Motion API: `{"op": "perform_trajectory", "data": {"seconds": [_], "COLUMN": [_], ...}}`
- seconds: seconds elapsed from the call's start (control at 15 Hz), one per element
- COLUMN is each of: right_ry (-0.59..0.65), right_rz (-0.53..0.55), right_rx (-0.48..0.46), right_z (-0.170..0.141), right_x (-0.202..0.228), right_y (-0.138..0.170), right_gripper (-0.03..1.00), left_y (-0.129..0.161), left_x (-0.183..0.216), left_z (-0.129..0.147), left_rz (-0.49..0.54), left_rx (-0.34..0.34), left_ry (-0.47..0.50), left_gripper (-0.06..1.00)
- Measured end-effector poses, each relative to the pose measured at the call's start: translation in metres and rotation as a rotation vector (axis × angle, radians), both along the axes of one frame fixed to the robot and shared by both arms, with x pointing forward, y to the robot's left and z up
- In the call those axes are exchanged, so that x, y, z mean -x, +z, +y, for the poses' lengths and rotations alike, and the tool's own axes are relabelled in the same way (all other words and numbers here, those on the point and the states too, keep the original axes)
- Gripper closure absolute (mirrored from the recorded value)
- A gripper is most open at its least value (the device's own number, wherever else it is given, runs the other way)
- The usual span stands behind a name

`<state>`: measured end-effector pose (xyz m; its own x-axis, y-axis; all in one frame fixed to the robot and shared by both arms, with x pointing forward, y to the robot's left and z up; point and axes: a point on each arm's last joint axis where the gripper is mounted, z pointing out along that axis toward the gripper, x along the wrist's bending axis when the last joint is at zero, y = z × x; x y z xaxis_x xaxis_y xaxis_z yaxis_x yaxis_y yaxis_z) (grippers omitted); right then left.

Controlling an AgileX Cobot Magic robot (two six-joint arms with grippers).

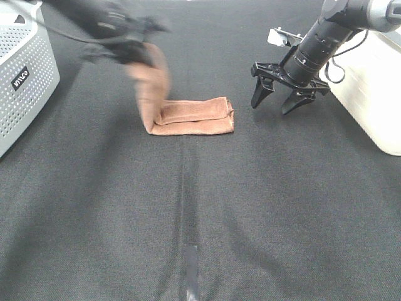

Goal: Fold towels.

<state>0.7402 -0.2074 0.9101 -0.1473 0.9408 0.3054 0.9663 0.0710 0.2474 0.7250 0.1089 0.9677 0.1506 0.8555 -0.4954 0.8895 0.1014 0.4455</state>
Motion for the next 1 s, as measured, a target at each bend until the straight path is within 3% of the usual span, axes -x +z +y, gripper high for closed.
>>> {"op": "perform_trajectory", "data": {"seconds": [0.27,0.47,0.6,0.73,0.87,1.0], "right_ry": [0.003,0.006,0.0,-0.006,-0.006,0.047], "right_rz": [0.01,0.022,0.026,0.033,0.044,0.027], "right_rx": [-0.001,-0.005,-0.024,-0.051,-0.097,-0.212], "right_z": [0.0,0.001,0.002,0.004,0.008,0.018], "right_x": [0.001,0.002,0.002,0.003,0.003,0.004], "right_y": [0.0,0.0,0.0,0.001,0.003,0.008], "right_gripper": [0.27,0.27,0.27,0.27,0.27,0.27], "left_y": [-0.042,-0.05,-0.044,-0.035,-0.01,0.028], "left_x": [-0.004,-0.002,-0.002,-0.004,-0.009,-0.023], "left_z": [-0.044,-0.064,-0.07,-0.073,-0.064,-0.025], "left_rz": [0.018,0.041,0.035,0.003,-0.093,-0.219], "left_rx": [0.076,0.157,0.209,0.227,0.207,0.157], "left_ry": [0.015,0.031,0.051,0.031,-0.021,-0.011], "left_gripper": [0.83,0.4,0.26,0.24,0.24,0.24]}}
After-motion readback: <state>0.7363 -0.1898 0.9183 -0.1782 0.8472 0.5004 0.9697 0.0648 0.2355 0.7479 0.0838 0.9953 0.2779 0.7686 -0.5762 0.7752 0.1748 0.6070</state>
